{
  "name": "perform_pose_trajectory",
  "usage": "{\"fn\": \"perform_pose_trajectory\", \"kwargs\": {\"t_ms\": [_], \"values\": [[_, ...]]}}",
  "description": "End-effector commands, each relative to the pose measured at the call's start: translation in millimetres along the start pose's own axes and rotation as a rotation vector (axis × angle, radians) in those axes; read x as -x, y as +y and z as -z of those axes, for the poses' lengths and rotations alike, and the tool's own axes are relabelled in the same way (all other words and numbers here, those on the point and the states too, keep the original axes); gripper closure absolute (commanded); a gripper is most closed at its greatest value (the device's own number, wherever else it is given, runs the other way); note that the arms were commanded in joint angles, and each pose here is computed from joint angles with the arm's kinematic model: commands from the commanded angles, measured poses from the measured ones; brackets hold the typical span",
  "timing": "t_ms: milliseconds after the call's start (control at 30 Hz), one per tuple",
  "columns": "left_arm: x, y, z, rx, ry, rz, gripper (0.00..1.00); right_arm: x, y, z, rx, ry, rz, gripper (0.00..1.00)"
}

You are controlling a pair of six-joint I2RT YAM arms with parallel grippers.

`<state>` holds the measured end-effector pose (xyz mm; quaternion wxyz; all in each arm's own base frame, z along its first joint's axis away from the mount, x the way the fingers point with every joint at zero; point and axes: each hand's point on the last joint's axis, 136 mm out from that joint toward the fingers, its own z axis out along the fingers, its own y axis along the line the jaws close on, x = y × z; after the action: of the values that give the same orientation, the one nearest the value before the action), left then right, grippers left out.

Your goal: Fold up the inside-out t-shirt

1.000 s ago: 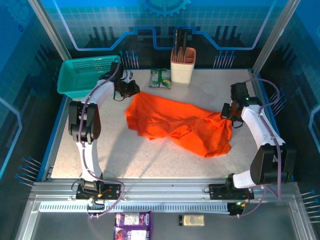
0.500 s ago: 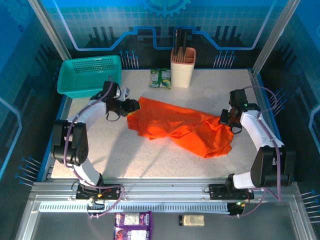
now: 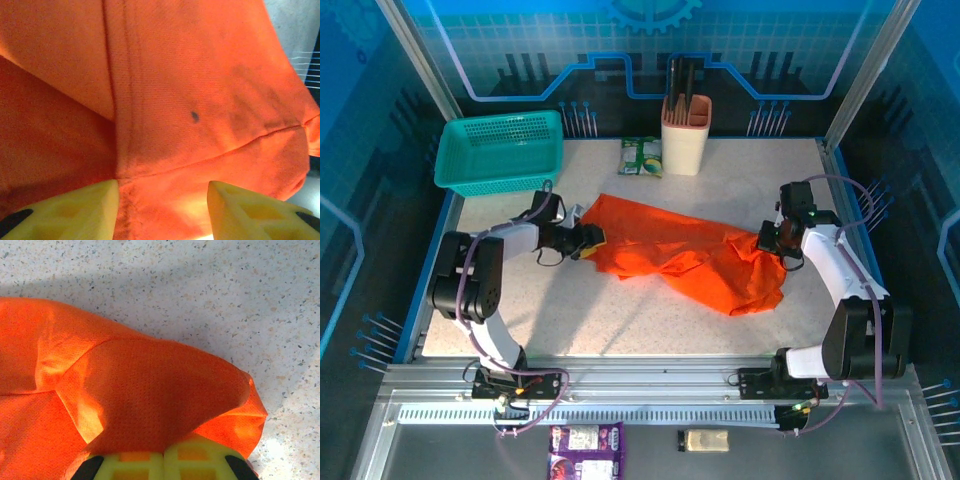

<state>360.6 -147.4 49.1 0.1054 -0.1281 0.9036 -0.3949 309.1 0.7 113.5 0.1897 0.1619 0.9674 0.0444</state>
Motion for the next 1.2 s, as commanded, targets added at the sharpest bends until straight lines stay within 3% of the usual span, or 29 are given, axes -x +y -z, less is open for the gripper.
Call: {"fn": "perform_pose_trajectory", "kwargs": {"t_ms": [0,100,300,500,800,1167], "values": [[6.3,-0.4,-4.3,-0.002,0.002,-0.002,0.46,-1.5,-0.4,8.8,0.021,-0.023,-0.006,1.00],[5.1,4.2,-9.6,0.024,0.021,0.001,0.46,-3.1,-1.2,9.3,0.019,-0.021,-0.004,1.00],[2.3,-21.3,-13.3,-0.081,0.036,-0.023,0.50,-4.1,-2.4,11.4,0.016,-0.022,-0.002,1.00],[-6.9,-37.3,-3.6,-0.095,0.025,-0.069,0.55,-2.9,-2.5,12.5,0.015,-0.027,0.001,1.00],[-9.1,-36.8,3.4,-0.079,-0.011,-0.079,0.65,-0.7,-1.1,16.0,0.018,-0.034,0.003,1.00],[0.9,-14.3,-17.1,-0.007,0.017,-0.061,0.67,-3.1,-2.7,15.3,0.013,-0.029,0.004,1.00]]}}
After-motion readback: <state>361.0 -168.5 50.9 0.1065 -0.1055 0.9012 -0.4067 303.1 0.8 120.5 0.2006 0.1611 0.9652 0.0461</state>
